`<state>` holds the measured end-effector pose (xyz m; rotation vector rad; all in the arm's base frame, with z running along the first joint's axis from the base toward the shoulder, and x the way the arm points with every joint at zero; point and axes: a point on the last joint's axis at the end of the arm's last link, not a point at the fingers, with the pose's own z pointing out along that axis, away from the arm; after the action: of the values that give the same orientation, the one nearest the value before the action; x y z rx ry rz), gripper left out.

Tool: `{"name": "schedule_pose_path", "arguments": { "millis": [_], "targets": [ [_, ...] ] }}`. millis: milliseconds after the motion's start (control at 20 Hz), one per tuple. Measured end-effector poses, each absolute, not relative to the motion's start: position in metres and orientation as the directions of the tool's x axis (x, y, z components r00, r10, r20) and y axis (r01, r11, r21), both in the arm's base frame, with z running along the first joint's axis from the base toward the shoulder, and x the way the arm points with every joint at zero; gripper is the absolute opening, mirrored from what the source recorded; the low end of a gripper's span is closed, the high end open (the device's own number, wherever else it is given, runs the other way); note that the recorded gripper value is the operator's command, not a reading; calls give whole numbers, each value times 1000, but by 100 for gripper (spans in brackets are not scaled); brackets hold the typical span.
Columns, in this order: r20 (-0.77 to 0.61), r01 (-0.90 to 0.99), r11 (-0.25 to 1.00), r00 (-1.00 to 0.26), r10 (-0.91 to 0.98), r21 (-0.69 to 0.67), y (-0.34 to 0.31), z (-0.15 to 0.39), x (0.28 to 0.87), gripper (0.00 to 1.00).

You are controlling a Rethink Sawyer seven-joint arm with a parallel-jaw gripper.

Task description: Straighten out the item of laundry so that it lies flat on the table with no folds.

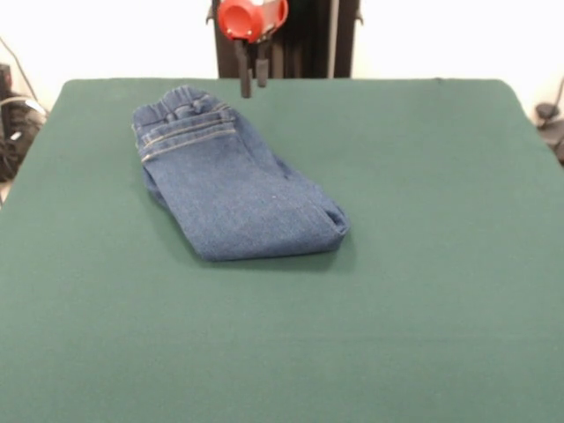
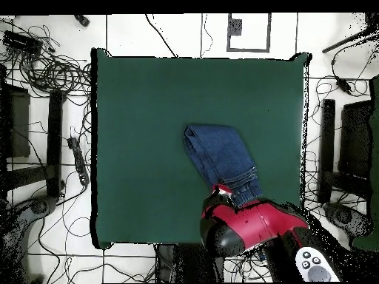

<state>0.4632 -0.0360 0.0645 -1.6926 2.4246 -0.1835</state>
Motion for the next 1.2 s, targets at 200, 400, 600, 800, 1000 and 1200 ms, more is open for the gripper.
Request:
{"name": "schedule_pose_path", "arguments": {
  "millis": [200, 400, 600, 800, 1000, 1200],
  "targets": [
    [-71, -908, 373, -366, -928, -189, -38, 69, 468, 100],
    [-75, -902, 389, -382, -921, -189, -46, 69, 468, 100],
    [-83, -899, 394, -385, -919, -192, -48, 70, 471, 100],
    [-87, -901, 390, -380, -921, -192, -46, 70, 472, 100],
    [-89, -901, 391, -381, -920, -189, -46, 68, 472, 100],
    [-89, -900, 391, -381, -920, -191, -46, 68, 473, 100]
  ]
}}
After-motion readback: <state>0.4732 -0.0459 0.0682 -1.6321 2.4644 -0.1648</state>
